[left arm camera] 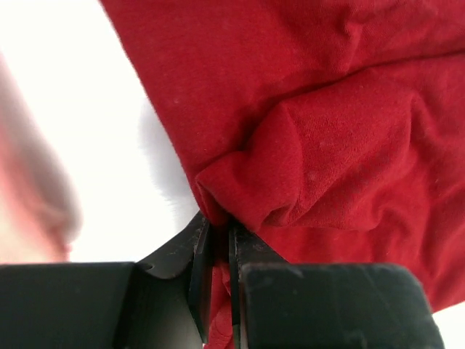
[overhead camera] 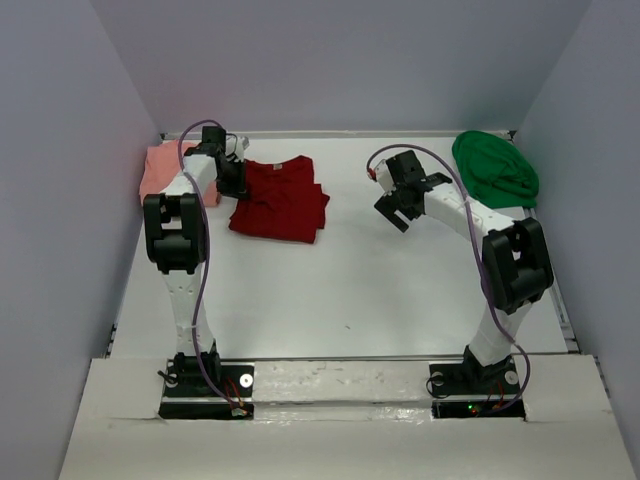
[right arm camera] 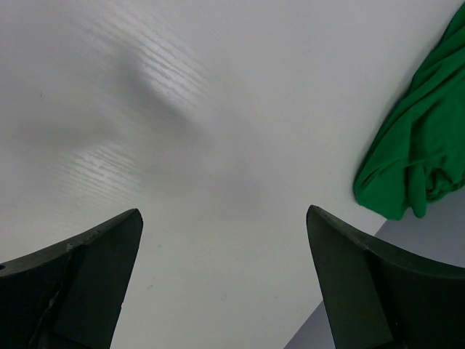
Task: Fold and stack the t-shirts
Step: Put the neatly folded tshirt into the corner of the board with the left arm
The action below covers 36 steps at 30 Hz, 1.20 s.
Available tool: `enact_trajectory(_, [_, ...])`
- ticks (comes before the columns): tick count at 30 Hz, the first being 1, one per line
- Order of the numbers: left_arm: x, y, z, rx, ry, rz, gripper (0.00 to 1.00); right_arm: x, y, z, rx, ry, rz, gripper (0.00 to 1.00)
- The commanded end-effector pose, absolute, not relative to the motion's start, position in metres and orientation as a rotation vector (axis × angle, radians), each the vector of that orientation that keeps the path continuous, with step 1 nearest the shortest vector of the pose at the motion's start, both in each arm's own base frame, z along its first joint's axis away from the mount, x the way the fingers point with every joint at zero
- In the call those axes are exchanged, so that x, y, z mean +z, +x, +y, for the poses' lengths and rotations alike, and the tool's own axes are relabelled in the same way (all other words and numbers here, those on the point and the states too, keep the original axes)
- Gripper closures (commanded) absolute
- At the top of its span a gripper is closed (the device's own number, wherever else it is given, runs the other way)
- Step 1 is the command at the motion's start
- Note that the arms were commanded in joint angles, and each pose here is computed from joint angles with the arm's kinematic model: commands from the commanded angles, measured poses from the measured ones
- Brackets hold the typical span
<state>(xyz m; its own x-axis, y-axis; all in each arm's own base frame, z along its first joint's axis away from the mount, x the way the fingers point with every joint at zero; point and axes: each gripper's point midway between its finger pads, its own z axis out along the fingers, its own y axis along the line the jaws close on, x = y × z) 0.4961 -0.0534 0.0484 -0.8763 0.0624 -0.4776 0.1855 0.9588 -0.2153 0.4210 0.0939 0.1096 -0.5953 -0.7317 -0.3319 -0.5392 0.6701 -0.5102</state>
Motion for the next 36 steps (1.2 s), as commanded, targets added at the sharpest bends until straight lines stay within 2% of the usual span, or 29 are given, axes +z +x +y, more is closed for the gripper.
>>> enact_trajectory(1, [0.065, 0.502, -0.026, -0.138, 0.188, 2.625, 1.0, 0.125, 0.424, 0.1, -0.431, -0.915, 2.309, 0.0])
enact_trajectory(12, [0.096, 0.51, 0.005, 0.149, 0.199, 2.633, 1.0, 0.1, 0.409, 0.098, -0.401, -0.923, 2.353, 0.0])
enact_trajectory(26, [0.119, 0.518, 0.008, 0.345, 0.271, 2.591, 1.0, 0.072, 0.395, 0.102, -0.337, -0.941, 2.405, 0.0])
enact_trajectory(36, [0.145, 0.541, -0.029, 0.283, 0.374, 2.5, 1.0, 0.06, 0.391, 0.1, -0.345, -0.955, 2.438, 0.0])
